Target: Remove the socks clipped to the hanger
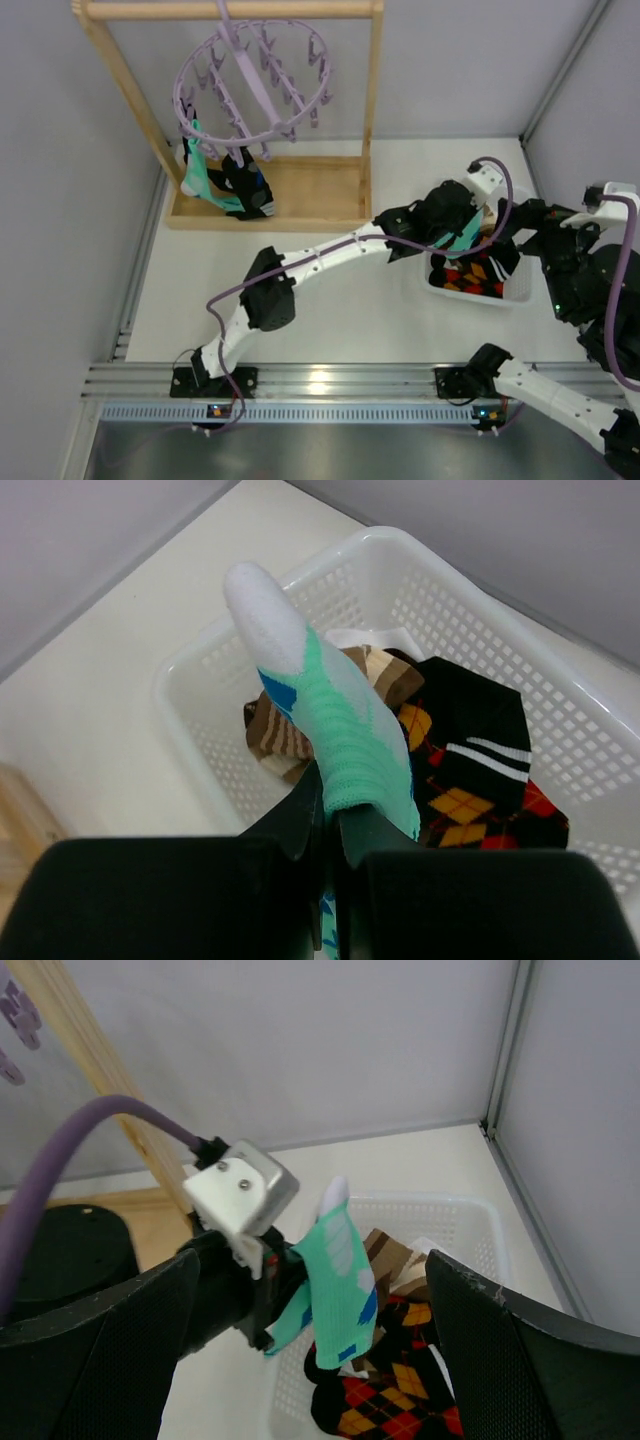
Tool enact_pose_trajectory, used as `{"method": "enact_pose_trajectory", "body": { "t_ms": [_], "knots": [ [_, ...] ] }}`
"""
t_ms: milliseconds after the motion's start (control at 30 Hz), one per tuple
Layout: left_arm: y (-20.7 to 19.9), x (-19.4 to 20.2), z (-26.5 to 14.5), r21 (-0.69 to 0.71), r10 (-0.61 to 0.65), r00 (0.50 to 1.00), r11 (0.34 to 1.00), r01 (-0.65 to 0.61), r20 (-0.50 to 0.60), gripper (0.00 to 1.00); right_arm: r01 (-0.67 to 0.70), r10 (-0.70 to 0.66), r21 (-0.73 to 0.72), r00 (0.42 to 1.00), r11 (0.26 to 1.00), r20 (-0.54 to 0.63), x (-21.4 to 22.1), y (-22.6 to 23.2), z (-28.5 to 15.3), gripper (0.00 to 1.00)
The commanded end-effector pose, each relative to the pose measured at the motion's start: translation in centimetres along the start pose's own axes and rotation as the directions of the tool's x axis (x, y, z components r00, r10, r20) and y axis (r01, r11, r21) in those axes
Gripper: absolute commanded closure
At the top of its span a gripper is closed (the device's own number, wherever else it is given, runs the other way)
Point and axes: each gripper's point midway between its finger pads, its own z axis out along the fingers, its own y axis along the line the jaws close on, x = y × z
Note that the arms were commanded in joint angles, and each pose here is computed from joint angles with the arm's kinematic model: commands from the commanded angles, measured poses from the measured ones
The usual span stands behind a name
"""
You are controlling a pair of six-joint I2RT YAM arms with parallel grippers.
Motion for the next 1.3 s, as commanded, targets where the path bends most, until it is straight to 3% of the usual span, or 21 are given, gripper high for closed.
{"method": "enact_pose_trajectory", "body": {
  "t_ms": [0, 33, 200, 333, 433, 633, 767, 867, 900, 1000, 1033, 1200, 1267],
  "knots": [
    [-0.5, -2.3, 2.9, 0.055, 0.086, 0.992, 0.994, -0.091, 0.088, 0.98, -0.004, 0.004, 0.021, 1.000, 1.000, -0.010, 0.6, -1.2, -0.8, 0.09],
    [-0.8, -0.1, 4.7, 0.076, 0.099, 0.993, 0.992, -0.103, 0.060, 0.97, 0.001, -0.001, 0.020, 1.000, 1.000, -0.017, 0.9, -1.3, -0.9, 0.09],
    [-4.0, 3.5, 8.1, 0.228, 0.115, 0.991, 0.965, -0.127, 0.065, 0.88, -0.031, 0.031, -0.022, 0.999, 0.999, -0.005, 1.3, -1.4, -1.7, 0.11],
    [-6.0, 8.5, 10.6, 0.312, 0.076, 0.997, 0.947, -0.077, 0.016, 0.84, -0.037, 0.037, -0.046, 0.999, 0.998, -0.016, 2.4, -0.9, -1.6, 0.11],
    [-7.0, 9.6, 10.8, 0.361, 0.036, 0.999, 0.932, -0.030, -0.010, 0.84, -0.025, 0.024, -0.044, 0.999, 0.999, -0.021, 2.7, -0.8, -1.4, 0.11],
    [-7.3, 4.9, 8.6, 0.388, -0.021, 0.999, 0.922, 0.005, 0.037, 0.78, -0.023, 0.022, -0.053, 0.999, 0.998, -0.026, 2.9, -0.4, -1.2, 0.11],
    [-6.9, 1.9, 6.7, 0.388, -0.056, 0.997, 0.921, 0.029, 0.059, 0.62, -0.037, 0.036, -0.052, 0.999, 0.998, -0.028, 3.1, -0.3, -1.1, 0.11],
    [-6.5, 0.7, 5.6, 0.374, -0.074, 0.995, 0.926, 0.046, 0.061, 0.43, -0.051, 0.050, -0.061, 0.999, 0.997, -0.020, 2.8, -0.2, -1.3, 0.11],
    [-6.0, 0.4, 5.2, 0.353, -0.077, 0.995, 0.934, 0.051, 0.060, 0.32, -0.058, 0.057, -0.062, 0.998, 0.996, -0.014, 2.4, -0.3, -1.4, 0.12],
    [-4.8, -1.2, 4.1, 0.312, -0.095, 0.993, 0.948, 0.067, 0.076, 0.18, -0.065, 0.065, -0.065, 0.998, 0.996, -0.007, 1.9, -0.5, -1.6, 0.12],
    [-4.6, -0.7, 3.9, 0.302, -0.093, 0.994, 0.951, 0.071, 0.060, 0.02, -0.064, 0.064, -0.066, 0.998, 0.996, -0.005, 1.8, -0.5, -1.7, 0.12],
    [-1.2, -2.7, 0.9, 0.194, -0.146, 0.987, 0.972, 0.131, 0.067, 0.02, -0.081, 0.083, -0.097, 0.997, 0.992, 0.010, 1.0, -0.3, -2.1, 0.11],
    [0.6, -0.5, 0.3, 0.117, -0.156, 0.988, 0.981, 0.153, 0.019, 0.02, -0.090, 0.093, -0.130, 0.995, 0.987, 0.022, 0.6, 0.0, -2.4, 0.11]
  ]
}}
